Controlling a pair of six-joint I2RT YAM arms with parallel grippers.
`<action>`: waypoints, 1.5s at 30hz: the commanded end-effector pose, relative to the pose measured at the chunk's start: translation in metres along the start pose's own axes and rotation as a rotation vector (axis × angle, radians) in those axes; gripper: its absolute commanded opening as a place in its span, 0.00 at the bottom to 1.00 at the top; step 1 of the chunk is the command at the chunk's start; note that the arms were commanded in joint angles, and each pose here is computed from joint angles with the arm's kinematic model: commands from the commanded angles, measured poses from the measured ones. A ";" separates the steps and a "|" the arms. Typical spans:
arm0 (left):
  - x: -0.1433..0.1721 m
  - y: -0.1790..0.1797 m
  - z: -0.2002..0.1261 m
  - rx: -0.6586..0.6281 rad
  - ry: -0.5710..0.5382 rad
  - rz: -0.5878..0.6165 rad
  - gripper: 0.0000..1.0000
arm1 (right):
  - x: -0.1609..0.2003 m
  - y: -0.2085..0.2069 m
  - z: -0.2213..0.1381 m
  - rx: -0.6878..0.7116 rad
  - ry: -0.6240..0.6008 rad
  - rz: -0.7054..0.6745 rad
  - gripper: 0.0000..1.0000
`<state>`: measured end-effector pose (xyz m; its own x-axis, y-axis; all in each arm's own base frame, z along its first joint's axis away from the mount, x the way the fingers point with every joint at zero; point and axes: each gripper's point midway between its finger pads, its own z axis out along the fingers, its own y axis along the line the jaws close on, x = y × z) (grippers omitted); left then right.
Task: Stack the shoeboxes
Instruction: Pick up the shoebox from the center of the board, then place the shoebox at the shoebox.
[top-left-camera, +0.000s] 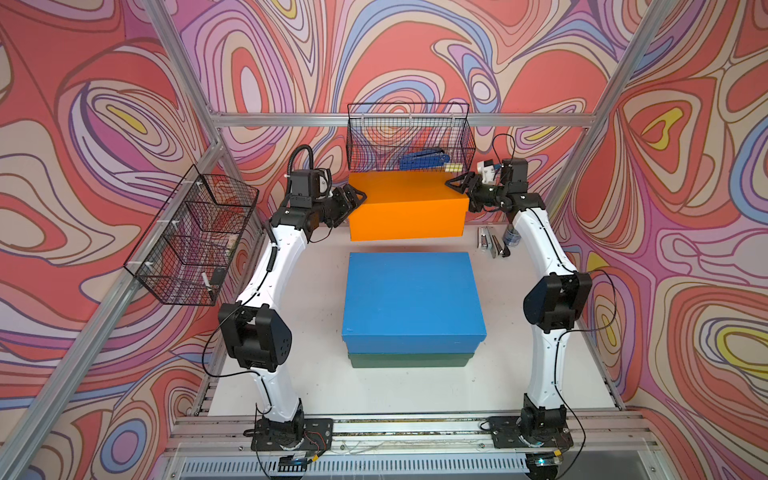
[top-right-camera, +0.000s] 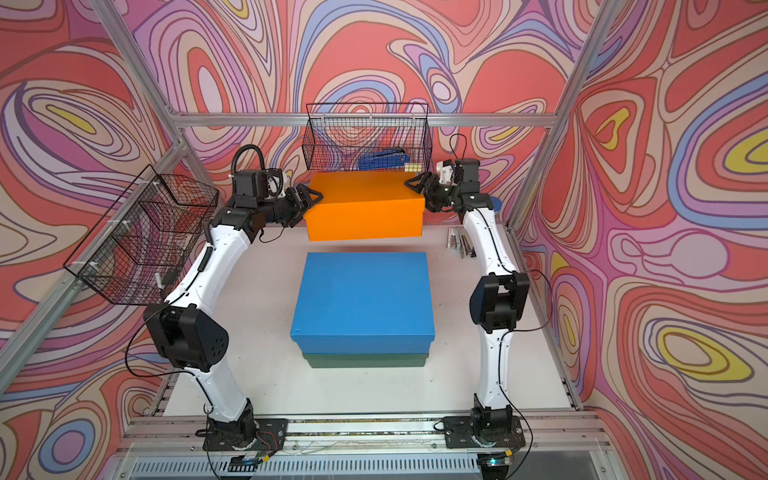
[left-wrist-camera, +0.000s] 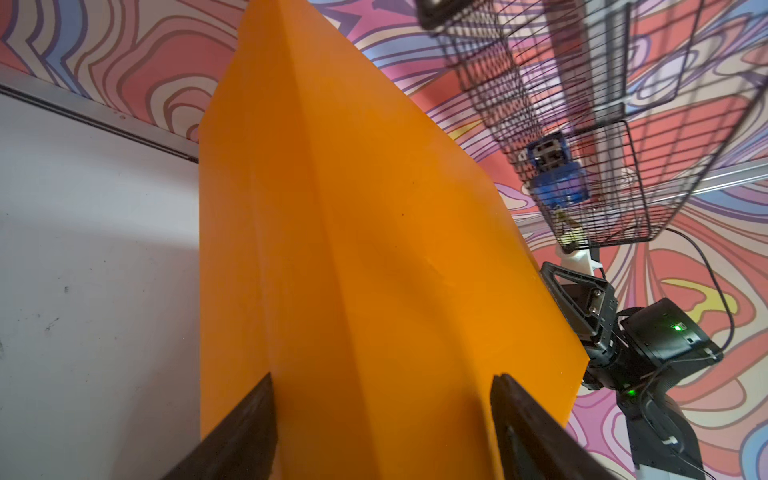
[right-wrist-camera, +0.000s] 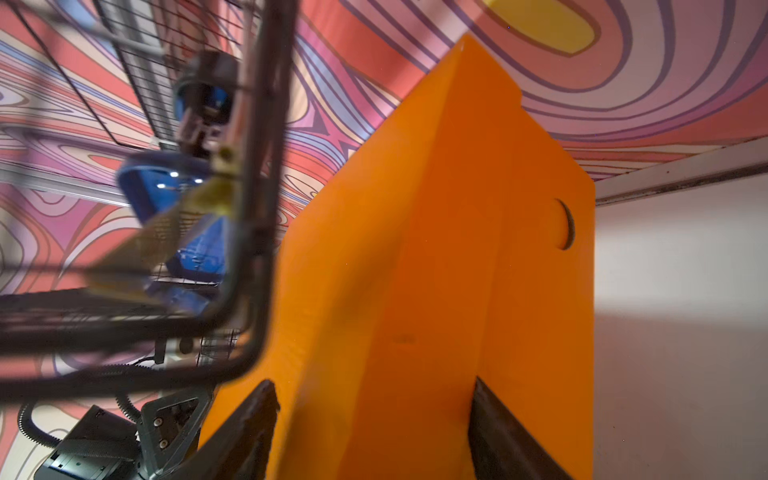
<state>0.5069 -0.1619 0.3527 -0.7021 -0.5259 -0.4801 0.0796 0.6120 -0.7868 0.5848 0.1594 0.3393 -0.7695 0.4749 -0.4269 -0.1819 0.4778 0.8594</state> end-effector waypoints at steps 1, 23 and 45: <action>0.037 -0.065 -0.005 0.180 0.104 0.066 0.79 | 0.045 0.076 -0.006 -0.175 0.147 -0.068 0.72; 0.084 -0.087 -0.070 0.188 0.121 0.155 0.78 | 0.105 0.104 -0.047 -0.118 0.184 -0.140 0.71; 0.152 -0.084 -0.138 0.153 0.170 0.247 0.77 | 0.173 0.117 -0.104 -0.079 0.193 -0.192 0.70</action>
<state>0.3327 -0.1589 0.3900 -0.6737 -0.4436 -0.5910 0.1339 0.7132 -0.6881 0.4127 0.1721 0.3844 -0.7551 0.3608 -0.5473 -0.2683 0.5916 0.7602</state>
